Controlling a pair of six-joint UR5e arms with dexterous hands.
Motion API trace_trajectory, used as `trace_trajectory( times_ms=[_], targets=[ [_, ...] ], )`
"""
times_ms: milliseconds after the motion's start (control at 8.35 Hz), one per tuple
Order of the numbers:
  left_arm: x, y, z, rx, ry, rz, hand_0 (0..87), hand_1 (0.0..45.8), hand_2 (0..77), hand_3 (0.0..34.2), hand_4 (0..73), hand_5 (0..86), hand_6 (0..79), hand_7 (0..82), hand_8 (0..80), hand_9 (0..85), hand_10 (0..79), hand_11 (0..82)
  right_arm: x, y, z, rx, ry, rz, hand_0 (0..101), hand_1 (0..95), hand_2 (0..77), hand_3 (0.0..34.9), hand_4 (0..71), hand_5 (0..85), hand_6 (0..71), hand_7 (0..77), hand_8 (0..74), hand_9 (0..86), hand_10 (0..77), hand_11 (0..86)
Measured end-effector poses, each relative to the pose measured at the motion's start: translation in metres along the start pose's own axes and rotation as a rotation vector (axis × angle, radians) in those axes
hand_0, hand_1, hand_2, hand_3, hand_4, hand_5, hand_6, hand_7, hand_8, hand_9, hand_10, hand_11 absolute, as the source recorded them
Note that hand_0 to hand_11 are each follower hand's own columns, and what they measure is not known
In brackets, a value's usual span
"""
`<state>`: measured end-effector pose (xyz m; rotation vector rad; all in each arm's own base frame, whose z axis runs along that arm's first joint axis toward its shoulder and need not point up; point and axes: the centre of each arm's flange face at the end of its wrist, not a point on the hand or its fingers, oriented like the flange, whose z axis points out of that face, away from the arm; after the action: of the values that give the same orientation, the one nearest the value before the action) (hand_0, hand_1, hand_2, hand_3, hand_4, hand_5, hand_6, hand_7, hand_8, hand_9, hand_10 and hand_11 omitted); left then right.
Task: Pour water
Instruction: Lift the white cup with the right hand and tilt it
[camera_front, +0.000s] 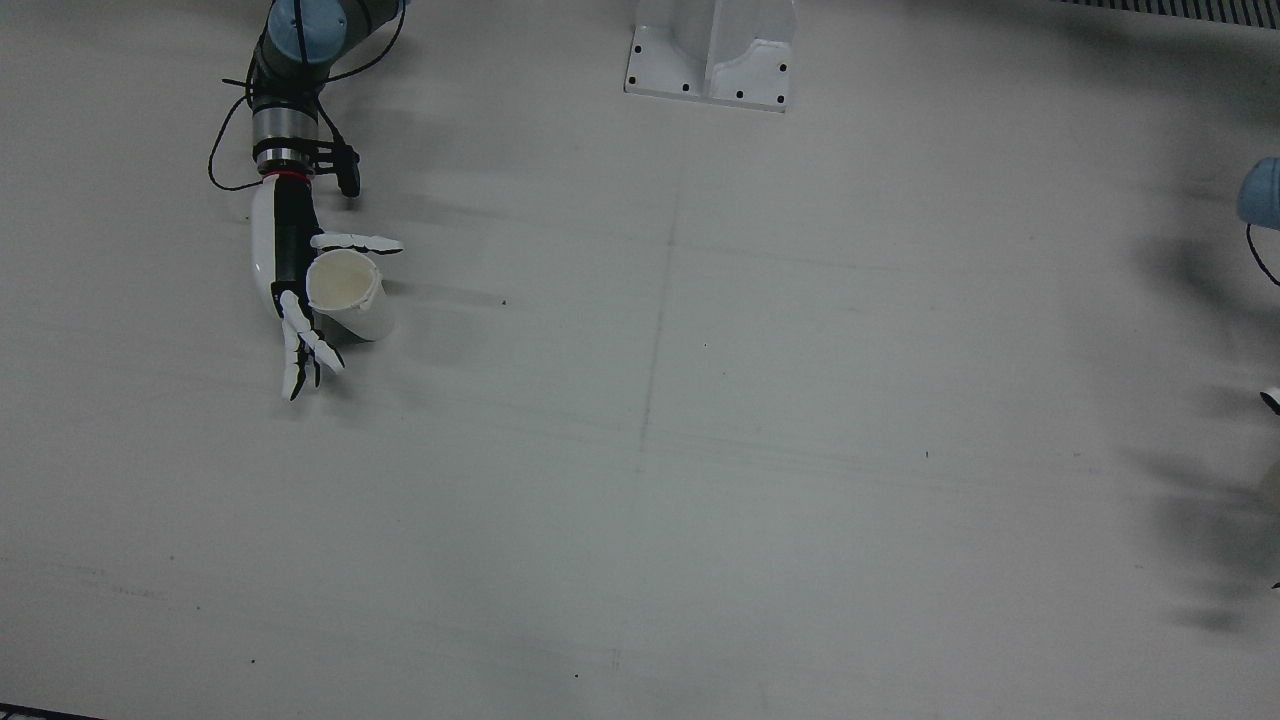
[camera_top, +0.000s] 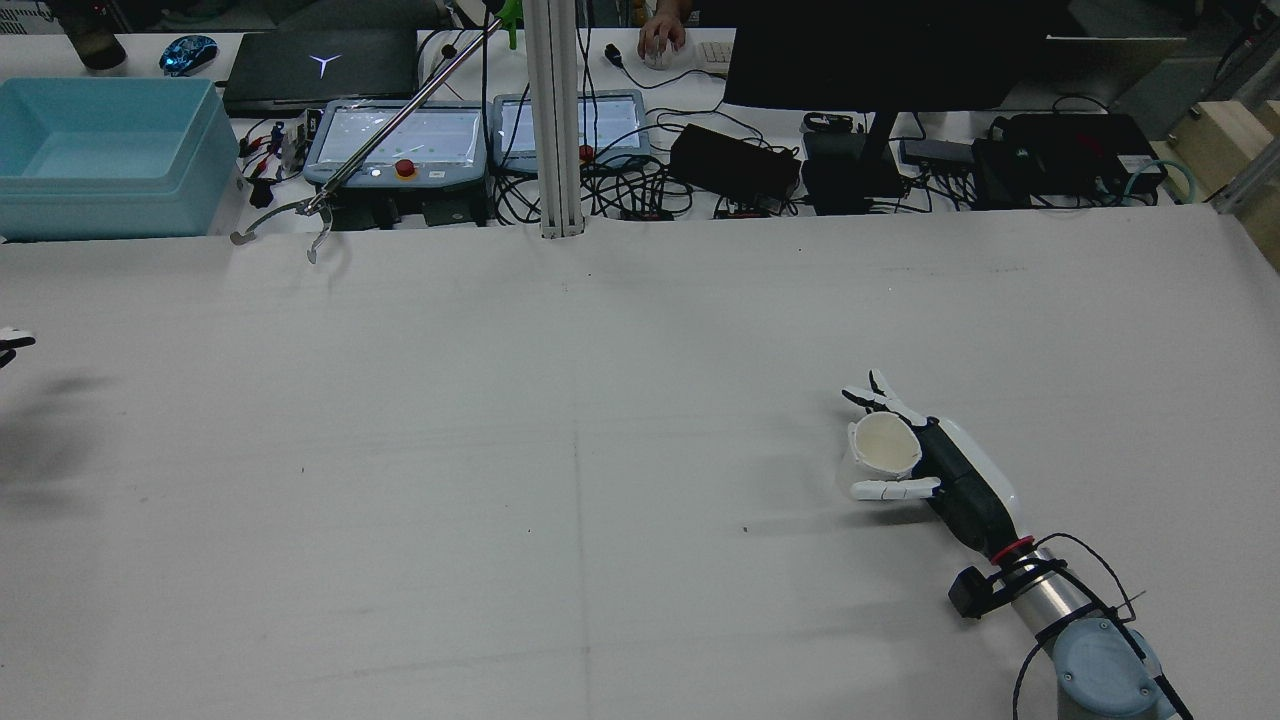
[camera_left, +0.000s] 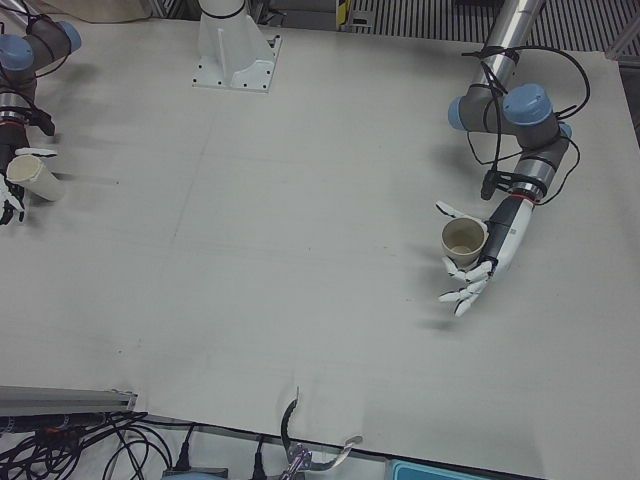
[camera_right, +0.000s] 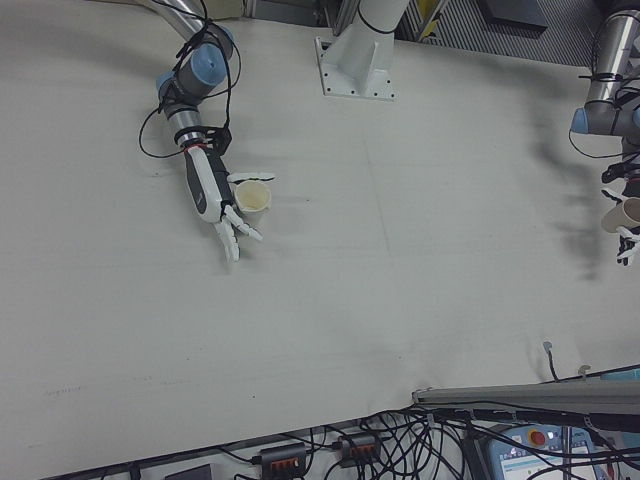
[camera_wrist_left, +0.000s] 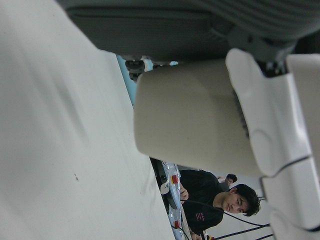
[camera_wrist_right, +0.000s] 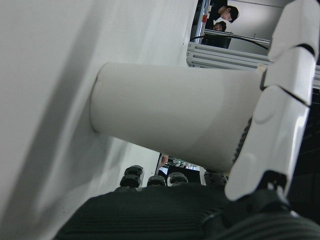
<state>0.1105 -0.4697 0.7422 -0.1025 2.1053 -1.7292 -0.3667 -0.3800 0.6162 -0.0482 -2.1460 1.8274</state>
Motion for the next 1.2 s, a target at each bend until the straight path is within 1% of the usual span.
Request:
trace_trajectory(
  times_ms=[120, 240, 359, 479, 599, 719, 838, 958, 1078, 1198],
  targets=[
    [0.001, 0.000, 0.000, 0.000, 0.001, 0.000, 54.8, 9.3, 2.7, 0.0, 38.7, 52.4, 17.5, 21.3, 6.0, 9.3, 5.4, 8.7, -0.001, 0.002, 0.001, -0.003, -0.003, 0.004, 51, 17.5, 7.1, 0.0, 14.2, 9.8, 2.2, 1.1, 0.0, 0.5, 3.8, 8.2],
    [0.001, 0.000, 0.000, 0.000, 0.001, 0.000, 54.8, 9.3, 2.7, 0.0, 38.7, 52.4, 17.5, 21.3, 6.0, 9.3, 5.4, 8.7, -0.004, 0.005, 0.002, -0.006, -0.008, 0.010, 54, 21.3, 7.1, 0.0, 16.9, 12.5, 2.2, 1.1, 0.5, 0.5, 3.8, 7.6],
    [0.001, 0.000, 0.000, 0.000, 0.002, 0.000, 54.7, 9.3, 2.7, 0.0, 38.7, 52.4, 18.0, 21.3, 6.0, 9.3, 5.4, 8.7, -0.007, 0.007, 0.004, -0.008, -0.015, 0.013, 58, 27.8, 20.2, 0.0, 21.8, 21.8, 1.1, 1.1, 0.5, 0.5, 3.8, 7.6],
    [0.001, 0.000, -0.001, 0.000, 0.002, 0.000, 54.8, 9.3, 2.7, 0.0, 38.7, 51.8, 18.0, 21.3, 6.0, 9.3, 5.4, 8.7, -0.015, 0.006, 0.006, -0.006, -0.029, 0.013, 62, 27.8, 20.2, 0.0, 30.0, 30.5, 0.5, 1.1, 0.0, 0.5, 3.8, 7.6],
    [0.001, -0.001, -0.003, 0.001, 0.002, 0.000, 54.8, 9.3, 2.7, 0.0, 38.7, 52.4, 18.0, 21.3, 6.0, 9.3, 5.4, 8.7, -0.027, 0.002, 0.007, 0.000, -0.046, 0.009, 65, 26.7, 26.2, 0.0, 38.2, 37.1, 0.5, 1.1, 0.5, 0.5, 4.9, 9.8],
    [0.001, -0.002, -0.004, 0.002, 0.002, 0.000, 54.7, 9.3, 2.7, 0.0, 38.7, 52.4, 18.0, 21.3, 6.0, 9.3, 5.4, 8.7, -0.035, -0.004, 0.006, 0.007, -0.056, 0.002, 65, 26.7, 26.2, 0.0, 38.2, 37.1, 0.5, 1.1, 0.5, 0.5, 4.9, 9.8],
    [0.001, -0.002, -0.004, 0.000, 0.003, -0.001, 54.8, 9.3, 2.7, 0.0, 38.7, 52.4, 18.0, 21.3, 6.0, 9.3, 5.4, 8.7, -0.043, -0.009, 0.005, 0.013, -0.065, -0.003, 70, 25.6, 28.4, 0.0, 45.3, 43.6, 0.5, 1.1, 0.0, 0.5, 4.9, 10.4],
    [0.002, 0.001, -0.003, -0.006, 0.004, -0.002, 54.8, 9.3, 2.7, 0.0, 38.7, 52.4, 18.0, 21.3, 6.0, 9.3, 5.4, 8.7, -0.051, -0.010, 0.007, 0.015, -0.078, -0.003, 68, 25.6, 27.8, 0.0, 46.9, 45.8, 1.6, 1.1, 0.5, 0.5, 4.9, 8.2],
    [0.004, 0.014, 0.002, -0.022, 0.007, -0.002, 54.7, 8.7, 2.7, 0.0, 38.7, 52.4, 18.0, 21.3, 6.0, 9.3, 5.4, 8.7, -0.066, -0.011, 0.010, 0.018, -0.103, -0.003, 66, 25.1, 27.8, 0.0, 47.5, 47.5, 1.6, 1.1, 0.5, 0.5, 4.9, 9.3],
    [0.006, 0.038, 0.013, -0.046, 0.005, -0.002, 54.7, 8.7, 2.2, 0.0, 38.7, 52.4, 18.0, 21.3, 6.0, 9.3, 5.4, 8.7, -0.088, -0.013, 0.013, 0.022, -0.138, -0.005, 68, 25.1, 27.8, 0.0, 47.5, 48.5, 3.3, 1.1, 0.5, 0.5, 3.3, 7.1]
  ],
)
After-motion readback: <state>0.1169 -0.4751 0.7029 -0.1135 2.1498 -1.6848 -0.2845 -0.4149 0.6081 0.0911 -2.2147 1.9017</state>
